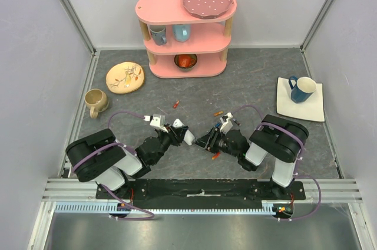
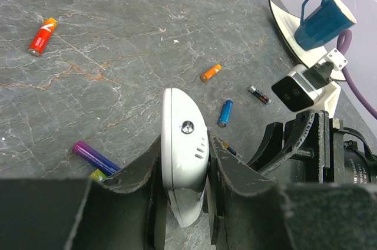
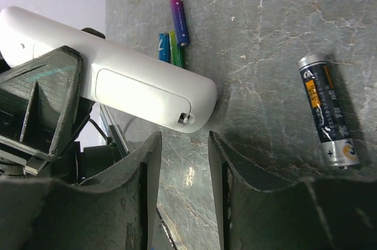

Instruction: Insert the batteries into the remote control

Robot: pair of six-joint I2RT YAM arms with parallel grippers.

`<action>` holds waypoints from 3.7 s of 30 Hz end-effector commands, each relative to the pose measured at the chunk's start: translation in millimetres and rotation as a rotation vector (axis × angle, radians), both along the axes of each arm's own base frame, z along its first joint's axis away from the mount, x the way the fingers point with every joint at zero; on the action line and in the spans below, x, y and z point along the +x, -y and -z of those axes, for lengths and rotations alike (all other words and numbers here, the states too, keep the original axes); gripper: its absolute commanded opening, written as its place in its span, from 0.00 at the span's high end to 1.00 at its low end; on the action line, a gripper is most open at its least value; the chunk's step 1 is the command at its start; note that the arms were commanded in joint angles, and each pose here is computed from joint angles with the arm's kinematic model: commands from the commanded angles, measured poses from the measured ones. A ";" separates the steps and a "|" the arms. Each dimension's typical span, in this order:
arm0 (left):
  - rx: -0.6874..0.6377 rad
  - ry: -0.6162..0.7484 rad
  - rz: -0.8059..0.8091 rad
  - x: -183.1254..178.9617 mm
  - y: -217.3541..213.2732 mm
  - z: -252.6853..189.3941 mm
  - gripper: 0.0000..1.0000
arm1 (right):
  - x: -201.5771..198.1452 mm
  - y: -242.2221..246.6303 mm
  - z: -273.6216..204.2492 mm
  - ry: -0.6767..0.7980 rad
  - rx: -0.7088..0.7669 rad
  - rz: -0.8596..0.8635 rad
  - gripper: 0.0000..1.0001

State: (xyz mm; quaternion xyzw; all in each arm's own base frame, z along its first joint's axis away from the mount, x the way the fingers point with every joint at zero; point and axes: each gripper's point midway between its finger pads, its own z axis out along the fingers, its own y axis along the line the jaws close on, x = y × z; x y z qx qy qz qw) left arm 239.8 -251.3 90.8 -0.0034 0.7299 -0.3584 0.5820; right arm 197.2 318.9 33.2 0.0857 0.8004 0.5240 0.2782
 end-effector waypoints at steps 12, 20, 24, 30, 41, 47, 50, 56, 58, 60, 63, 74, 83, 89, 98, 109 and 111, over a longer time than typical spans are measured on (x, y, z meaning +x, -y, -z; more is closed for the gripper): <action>-0.211 0.167 -0.020 1.5 -0.7 -64.7 0.98 | 18.4 -15.6 -42.7 0.112 0.132 0.014 0.58; -0.213 0.165 -0.017 1.2 0.3 -64.8 0.98 | 20.0 -17.4 -41.4 0.114 0.131 0.014 0.60; -0.217 0.167 -0.014 1.4 1.2 -65.9 0.98 | 20.0 -17.4 -39.9 0.110 0.132 0.015 0.60; -0.215 0.164 -0.007 0.6 2.4 -64.5 0.98 | 21.9 -18.3 -42.8 0.120 0.139 0.019 0.62; -0.220 0.156 0.002 -0.3 4.9 -63.3 0.98 | 23.6 -22.0 -46.8 0.126 0.150 0.013 0.64; -0.217 0.150 0.006 -1.0 5.4 -61.4 0.98 | 24.8 -23.8 -50.0 0.132 0.158 0.012 0.62; -0.218 0.150 0.007 -1.4 5.8 -61.4 0.98 | 25.2 -25.1 -52.0 0.135 0.163 0.009 0.59; -0.217 0.149 0.009 -2.0 6.4 -60.9 0.98 | 26.3 -25.3 -52.6 0.136 0.164 0.010 0.59; -0.215 0.146 0.007 -1.8 6.3 -59.9 0.98 | 26.6 -25.7 -54.3 0.138 0.168 0.010 0.60; -0.214 0.145 0.006 -2.0 6.0 -59.4 0.98 | 25.9 -26.3 -56.1 0.141 0.172 0.007 0.61; -0.217 0.145 0.003 -1.5 5.4 -59.9 0.98 | 25.4 -26.0 -56.6 0.143 0.170 0.005 0.62; -0.214 0.142 -0.003 -1.7 4.3 -58.3 0.98 | 25.0 -25.2 -61.3 0.149 0.179 0.007 0.62; -0.212 0.139 -0.006 -1.3 4.0 -57.3 0.98 | 25.0 -24.1 -62.5 0.148 0.176 0.012 0.55; -0.213 0.132 -0.009 -1.6 3.4 -55.4 0.98 | 25.9 -23.4 -63.4 0.148 0.174 0.016 0.55; -0.223 0.133 0.002 -3.0 5.4 -57.6 0.98 | 26.5 -25.6 -61.2 0.144 0.173 0.010 0.55; -0.223 0.128 0.020 -5.4 8.8 -56.4 0.98 | 26.6 -30.8 -60.0 0.141 0.181 -0.006 0.62; -0.220 0.128 0.023 -5.7 9.7 -55.9 0.98 | 26.6 -31.2 -61.3 0.143 0.184 -0.007 0.62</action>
